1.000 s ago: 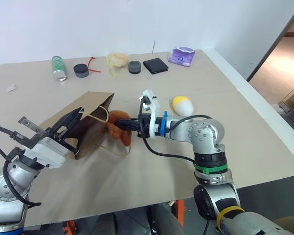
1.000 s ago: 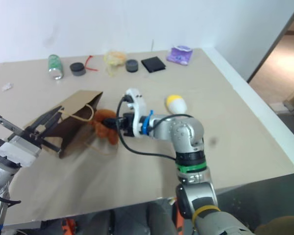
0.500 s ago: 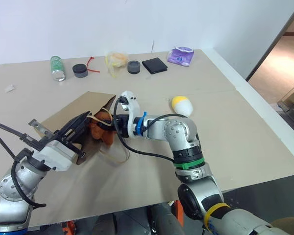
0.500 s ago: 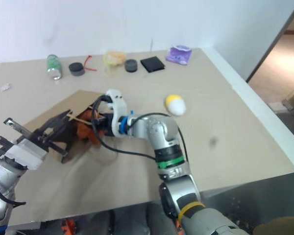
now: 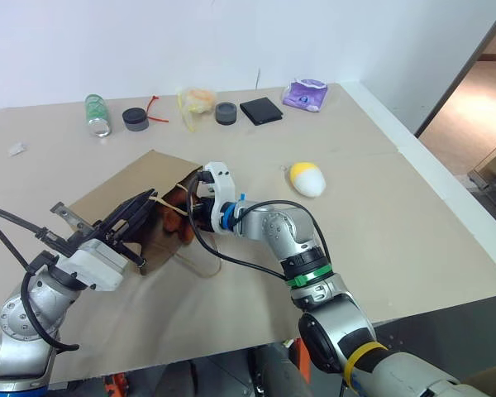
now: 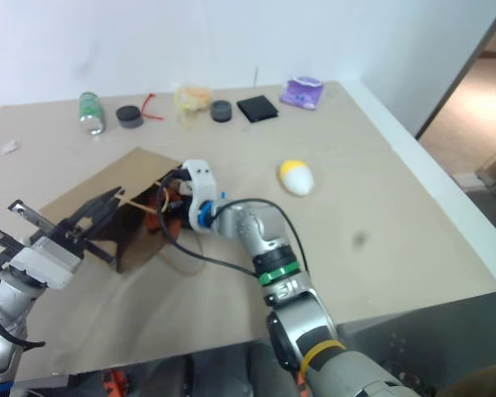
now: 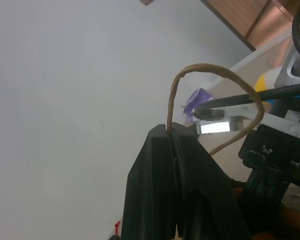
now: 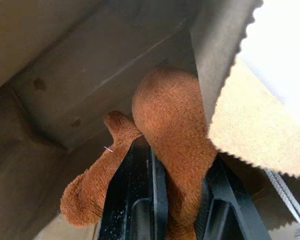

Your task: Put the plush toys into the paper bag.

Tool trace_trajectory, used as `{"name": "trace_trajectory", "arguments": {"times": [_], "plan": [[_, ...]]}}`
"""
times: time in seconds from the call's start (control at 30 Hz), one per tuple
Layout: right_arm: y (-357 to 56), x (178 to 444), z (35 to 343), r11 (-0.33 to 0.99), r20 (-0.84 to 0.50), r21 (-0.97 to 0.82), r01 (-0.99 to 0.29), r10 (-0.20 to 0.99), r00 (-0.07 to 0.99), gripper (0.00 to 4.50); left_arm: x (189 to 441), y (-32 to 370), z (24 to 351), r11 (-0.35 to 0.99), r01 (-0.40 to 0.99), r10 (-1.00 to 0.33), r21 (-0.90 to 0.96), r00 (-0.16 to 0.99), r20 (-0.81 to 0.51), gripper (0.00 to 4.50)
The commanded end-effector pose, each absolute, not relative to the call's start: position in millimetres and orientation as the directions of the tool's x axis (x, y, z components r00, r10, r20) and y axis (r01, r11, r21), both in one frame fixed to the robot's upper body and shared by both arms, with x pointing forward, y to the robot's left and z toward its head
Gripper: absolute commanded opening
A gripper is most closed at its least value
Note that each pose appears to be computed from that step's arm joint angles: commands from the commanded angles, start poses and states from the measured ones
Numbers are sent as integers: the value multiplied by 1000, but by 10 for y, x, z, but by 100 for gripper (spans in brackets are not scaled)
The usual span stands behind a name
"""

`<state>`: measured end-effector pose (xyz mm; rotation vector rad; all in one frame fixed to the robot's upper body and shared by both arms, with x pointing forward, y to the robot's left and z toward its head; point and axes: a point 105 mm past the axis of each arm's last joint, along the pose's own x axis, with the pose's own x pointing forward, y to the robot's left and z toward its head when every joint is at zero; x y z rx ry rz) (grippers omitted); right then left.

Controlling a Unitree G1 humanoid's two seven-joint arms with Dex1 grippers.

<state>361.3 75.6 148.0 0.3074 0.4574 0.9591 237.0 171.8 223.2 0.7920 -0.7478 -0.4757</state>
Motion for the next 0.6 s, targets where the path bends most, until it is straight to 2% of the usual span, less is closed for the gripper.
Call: {"name": "trace_trajectory", "arguments": {"times": [0.03,0.13,0.3,0.5,0.6], "plan": [[1395,3268,2050,316,-22,502,-805,935,353,32,2329,1685,2308,626,83,-637,775,628,448,0],[1436,3235,2295,228,99,554,-800,937,336,32,2333,1681,2303,628,85,-636,774,629,447,0],[1497,3204,2334,202,118,541,-817,943,312,32,2339,1666,2285,626,93,-638,774,631,441,0],[1630,2901,2326,75,104,520,-851,983,150,32,2347,1651,2284,625,96,-641,775,629,440,0],[1683,2911,2191,127,34,520,-845,985,169,32,2350,1640,2287,626,99,-644,774,626,440,0]]}}
